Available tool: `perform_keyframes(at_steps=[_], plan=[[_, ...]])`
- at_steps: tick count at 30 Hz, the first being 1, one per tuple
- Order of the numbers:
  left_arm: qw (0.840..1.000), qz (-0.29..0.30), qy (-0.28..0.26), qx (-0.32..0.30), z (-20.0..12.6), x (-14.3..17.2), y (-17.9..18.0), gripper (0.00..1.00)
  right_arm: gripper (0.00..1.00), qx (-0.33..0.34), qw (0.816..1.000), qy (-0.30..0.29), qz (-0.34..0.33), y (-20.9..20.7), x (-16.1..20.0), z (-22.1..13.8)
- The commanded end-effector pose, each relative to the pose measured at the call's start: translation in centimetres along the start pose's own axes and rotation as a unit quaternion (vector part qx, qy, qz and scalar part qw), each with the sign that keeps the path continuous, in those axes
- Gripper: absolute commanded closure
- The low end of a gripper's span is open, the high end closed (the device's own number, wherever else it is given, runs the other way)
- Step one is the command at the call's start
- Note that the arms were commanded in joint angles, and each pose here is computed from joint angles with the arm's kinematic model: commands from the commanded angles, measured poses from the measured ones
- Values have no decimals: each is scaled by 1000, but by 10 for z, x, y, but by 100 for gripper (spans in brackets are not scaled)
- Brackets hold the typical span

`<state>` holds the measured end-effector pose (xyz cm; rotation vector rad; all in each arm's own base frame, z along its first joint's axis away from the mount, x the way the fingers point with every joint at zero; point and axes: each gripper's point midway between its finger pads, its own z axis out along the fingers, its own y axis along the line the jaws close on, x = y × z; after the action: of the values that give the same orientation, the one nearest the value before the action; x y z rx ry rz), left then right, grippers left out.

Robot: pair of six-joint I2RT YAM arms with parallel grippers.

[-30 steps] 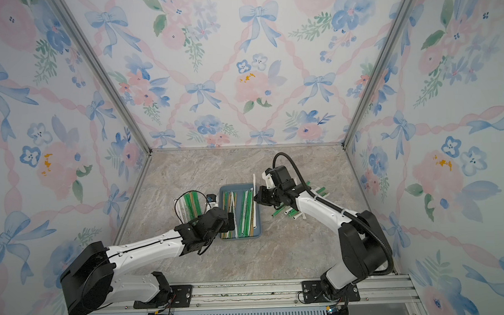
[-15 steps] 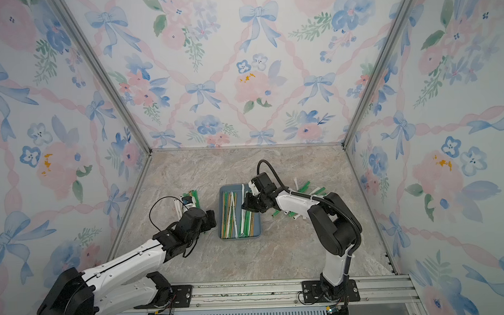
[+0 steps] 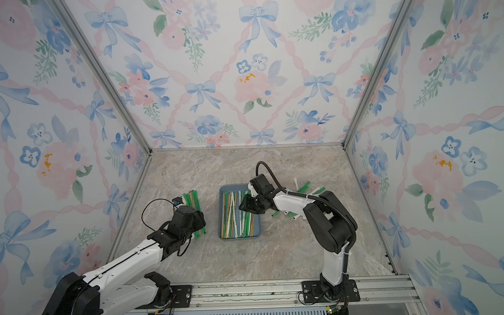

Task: Put the straws into the storage box
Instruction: Place the straw in the storage box, then pick up the straw from the center of the board.

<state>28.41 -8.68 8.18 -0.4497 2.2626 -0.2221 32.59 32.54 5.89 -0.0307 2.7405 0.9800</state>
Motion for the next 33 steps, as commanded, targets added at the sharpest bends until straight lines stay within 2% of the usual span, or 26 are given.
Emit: perform_keyframes(at_steps=[1, 6, 9, 13, 25, 33], plan=[[1000, 11, 19, -7, 4, 8, 6, 44, 63, -3, 1000, -17, -20, 12, -6, -12], [999, 13, 24, -20, 9, 8, 12, 58, 63, -3, 999, -26, -25, 12, -7, -21], [999, 7, 39, -32, 15, 13, 21, 61, 63, -2, 999, -30, -19, 8, -7, -24], [998, 0, 62, -32, 21, 18, 25, 70, 63, -3, 999, -37, -14, 6, -9, -29], [995, 15, 86, -44, 32, 24, 26, 79, 58, -3, 998, -56, -24, 7, -14, -42], [994, 21, 94, -53, 35, 28, 30, 84, 57, 17, 997, -73, -4, -17, -21, -60]])
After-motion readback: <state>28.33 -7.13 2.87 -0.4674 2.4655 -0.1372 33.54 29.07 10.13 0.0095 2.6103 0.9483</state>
